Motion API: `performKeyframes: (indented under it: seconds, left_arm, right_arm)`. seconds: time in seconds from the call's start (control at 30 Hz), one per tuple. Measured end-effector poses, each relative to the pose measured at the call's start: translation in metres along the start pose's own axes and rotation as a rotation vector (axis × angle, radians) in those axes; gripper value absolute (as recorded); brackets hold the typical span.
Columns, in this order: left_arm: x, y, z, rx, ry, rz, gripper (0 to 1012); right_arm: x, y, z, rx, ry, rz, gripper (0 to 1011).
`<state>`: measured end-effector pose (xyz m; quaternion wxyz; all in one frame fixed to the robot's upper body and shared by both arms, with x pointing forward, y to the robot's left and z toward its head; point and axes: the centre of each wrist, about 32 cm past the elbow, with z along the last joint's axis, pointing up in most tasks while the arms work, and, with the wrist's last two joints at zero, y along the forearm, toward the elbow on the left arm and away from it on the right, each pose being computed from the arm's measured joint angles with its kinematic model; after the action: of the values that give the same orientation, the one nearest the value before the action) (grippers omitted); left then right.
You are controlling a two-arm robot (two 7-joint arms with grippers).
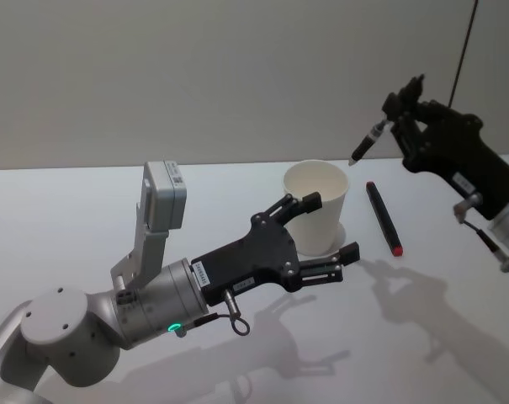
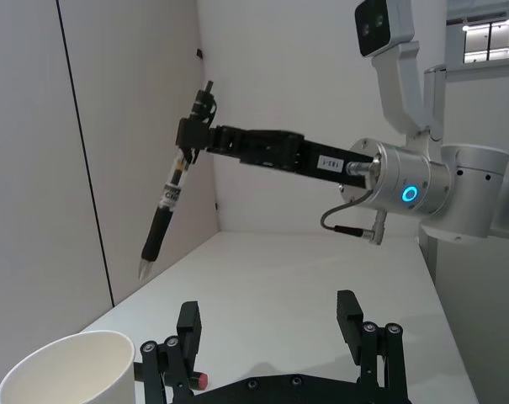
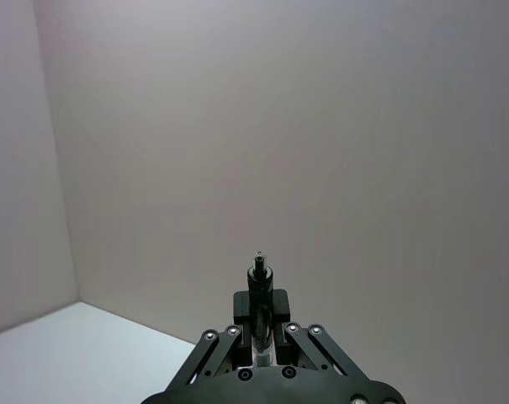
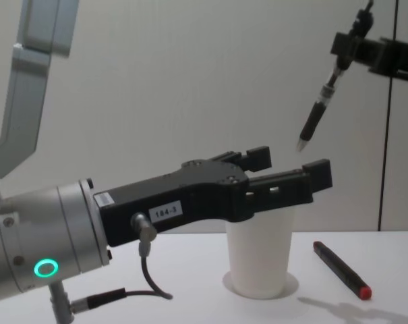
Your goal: Place the pen into the pen holder.
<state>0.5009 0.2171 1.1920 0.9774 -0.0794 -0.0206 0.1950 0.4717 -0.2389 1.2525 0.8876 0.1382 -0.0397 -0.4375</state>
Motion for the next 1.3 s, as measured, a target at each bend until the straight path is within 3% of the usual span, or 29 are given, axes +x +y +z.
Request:
performKeyframes:
  seconds: [0.27, 0.6, 0.77, 1.3]
  left_arm:
    - [0.0, 0.0, 0.0, 0.0, 0.0, 0.0, 1001]
    - [0.0, 0.0, 0.0, 0.0, 0.0, 0.0, 1001]
    - [0.0, 0.0, 0.0, 0.0, 0.0, 0.0, 1001]
    - [0.0, 0.0, 0.0, 0.0, 0.0, 0.0, 1001]
  right_arm:
    - [-0.005, 0.013, -0.01, -0.034, -0.141, -0.027, 130]
    - [-0.01, 0.028, -0.021, -0.057, -0.251, -0.043, 130]
    - [-0.012, 0.035, -0.027, -0.07, -0.271, -0.042, 130]
    - [-0.014, 0.055, -0.044, -0.124, -0.257, -0.027, 130]
